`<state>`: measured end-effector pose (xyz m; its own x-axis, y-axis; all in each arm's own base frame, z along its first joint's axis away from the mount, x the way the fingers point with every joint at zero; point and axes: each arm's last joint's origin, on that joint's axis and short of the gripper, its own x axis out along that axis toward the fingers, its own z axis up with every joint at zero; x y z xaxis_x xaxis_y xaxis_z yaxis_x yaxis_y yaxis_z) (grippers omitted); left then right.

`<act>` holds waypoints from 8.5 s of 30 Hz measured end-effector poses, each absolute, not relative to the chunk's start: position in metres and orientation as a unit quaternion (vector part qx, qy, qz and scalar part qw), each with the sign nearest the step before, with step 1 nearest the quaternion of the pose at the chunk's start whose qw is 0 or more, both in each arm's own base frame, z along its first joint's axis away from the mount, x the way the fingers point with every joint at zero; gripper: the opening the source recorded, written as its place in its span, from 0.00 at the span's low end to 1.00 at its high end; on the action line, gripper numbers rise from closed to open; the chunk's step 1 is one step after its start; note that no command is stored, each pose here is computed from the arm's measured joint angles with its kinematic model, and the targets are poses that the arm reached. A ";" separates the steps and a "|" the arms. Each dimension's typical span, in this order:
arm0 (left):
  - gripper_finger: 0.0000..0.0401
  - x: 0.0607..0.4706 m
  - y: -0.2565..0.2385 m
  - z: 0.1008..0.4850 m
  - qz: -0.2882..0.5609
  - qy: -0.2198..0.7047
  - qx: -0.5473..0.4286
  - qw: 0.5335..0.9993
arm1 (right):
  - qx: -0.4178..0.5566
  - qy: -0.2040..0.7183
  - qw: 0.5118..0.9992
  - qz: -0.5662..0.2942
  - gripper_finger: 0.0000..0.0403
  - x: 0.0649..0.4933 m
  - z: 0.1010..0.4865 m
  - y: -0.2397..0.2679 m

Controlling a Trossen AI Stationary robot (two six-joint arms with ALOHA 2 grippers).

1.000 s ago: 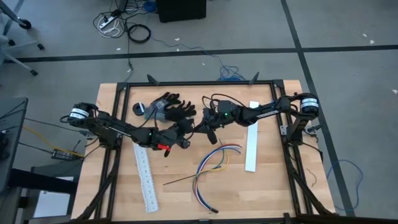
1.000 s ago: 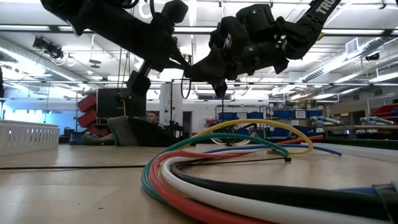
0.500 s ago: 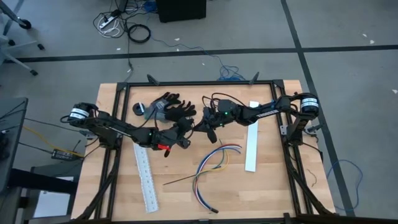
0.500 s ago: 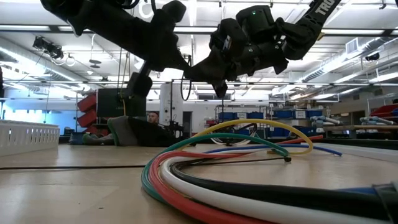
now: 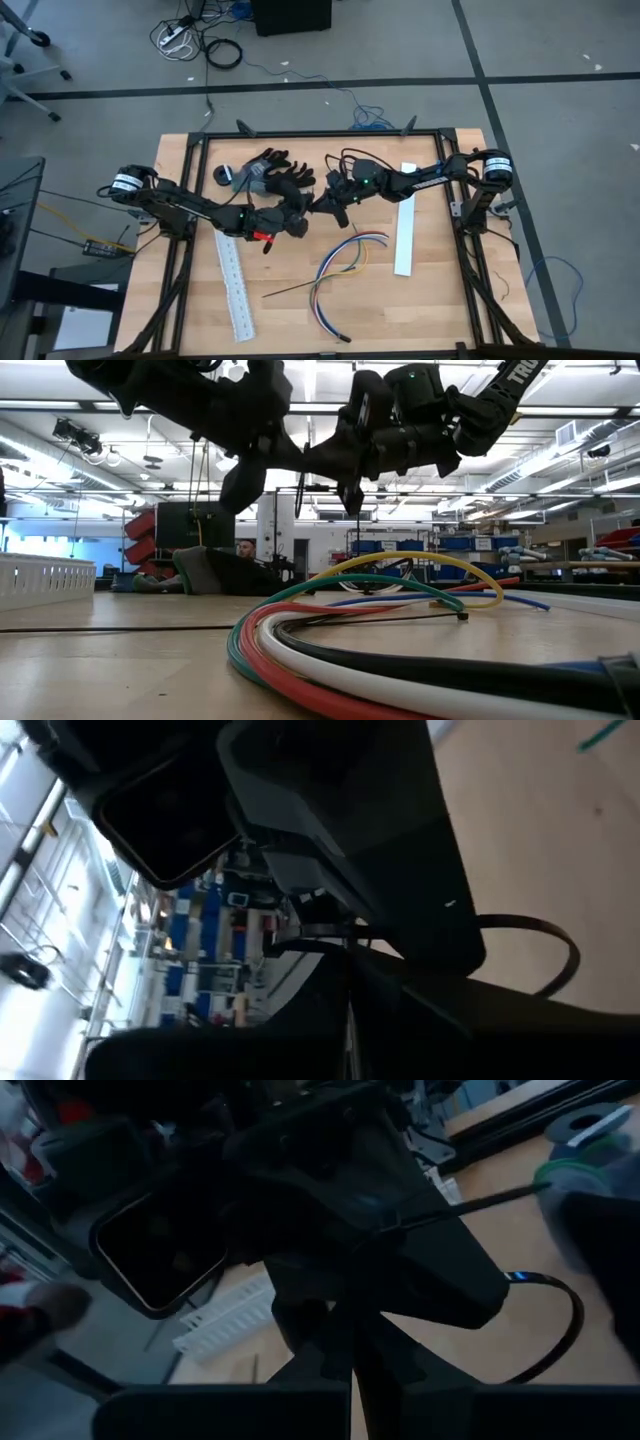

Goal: Ziptie cables
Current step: Insert the top black zip tie pointed tail end through the slot to form a loop, then wrap the cables together using the black zip

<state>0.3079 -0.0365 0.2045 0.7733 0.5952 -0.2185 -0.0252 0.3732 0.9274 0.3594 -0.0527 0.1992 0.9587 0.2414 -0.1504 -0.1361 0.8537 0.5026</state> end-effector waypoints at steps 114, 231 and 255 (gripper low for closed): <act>0.00 0.293 -0.004 0.217 0.117 0.247 0.239 0.932 | 0.164 0.050 0.973 0.154 0.34 0.354 0.210 -0.077; 0.00 0.233 -0.009 0.253 0.158 0.235 0.245 0.927 | -0.181 0.226 0.883 0.370 0.57 0.390 0.154 0.121; 0.00 0.234 -0.012 0.251 0.123 0.235 0.256 0.929 | -0.278 0.332 0.810 0.396 0.20 0.428 0.107 0.153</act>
<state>0.2342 -0.0121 0.2507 0.8587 0.3499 -0.3744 -0.1091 0.8386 0.5337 0.4283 0.1534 0.1074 0.4664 0.4570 -0.7574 -0.8260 0.5314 -0.1881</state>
